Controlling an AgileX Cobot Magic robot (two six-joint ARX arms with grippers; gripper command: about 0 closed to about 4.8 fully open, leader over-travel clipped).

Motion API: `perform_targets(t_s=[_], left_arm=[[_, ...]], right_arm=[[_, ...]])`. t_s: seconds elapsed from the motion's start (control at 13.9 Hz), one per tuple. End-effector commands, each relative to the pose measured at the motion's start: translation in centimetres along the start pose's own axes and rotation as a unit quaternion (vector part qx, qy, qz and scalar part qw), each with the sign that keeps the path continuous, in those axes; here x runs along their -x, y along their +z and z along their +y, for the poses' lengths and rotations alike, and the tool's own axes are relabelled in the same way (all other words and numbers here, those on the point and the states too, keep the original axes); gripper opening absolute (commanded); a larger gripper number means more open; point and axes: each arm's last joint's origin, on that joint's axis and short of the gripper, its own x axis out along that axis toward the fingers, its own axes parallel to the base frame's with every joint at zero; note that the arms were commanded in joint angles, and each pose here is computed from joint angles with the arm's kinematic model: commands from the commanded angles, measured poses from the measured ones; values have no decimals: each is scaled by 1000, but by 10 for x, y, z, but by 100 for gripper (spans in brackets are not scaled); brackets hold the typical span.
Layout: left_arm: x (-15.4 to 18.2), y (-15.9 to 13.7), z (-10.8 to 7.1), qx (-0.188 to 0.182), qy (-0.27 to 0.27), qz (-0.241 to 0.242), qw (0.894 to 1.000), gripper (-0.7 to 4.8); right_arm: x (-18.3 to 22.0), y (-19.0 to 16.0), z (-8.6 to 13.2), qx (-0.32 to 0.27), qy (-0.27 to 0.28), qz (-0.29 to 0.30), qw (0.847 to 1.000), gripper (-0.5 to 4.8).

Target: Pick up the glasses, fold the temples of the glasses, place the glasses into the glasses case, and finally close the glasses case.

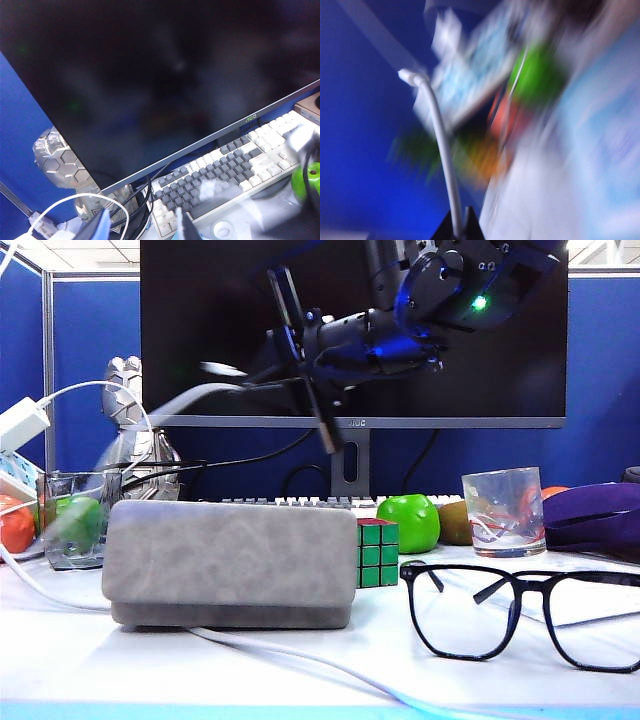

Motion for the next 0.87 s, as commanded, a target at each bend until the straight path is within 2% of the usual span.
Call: perform_targets(t_s=[0.07,0.36,0.51,0.58,0.65,0.87], left_arm=[[4,3,2,3,5,-9,1000,184],[5,4,2,3,5,-10,1000,184],[5,3,2,3,5,-10,1000,184],[5,3,2,3,5,-9,1000,184],[5,3,2,3,4,-7,1000,184],[5,3,2,2,4,-5,1000,184]], right_arm=[[0,9,-3,3,-70,-157,985,-6],[-4,11,-26,-3,-155,-270,950,-6],[-10,7,-44,-7,-179,-271,946,-3],[-11,7,-47,-6,-182,-266,947,72],[-11,7,-46,-3,-177,-265,948,231],[-4,13,-32,60,-178,-264,946,238]])
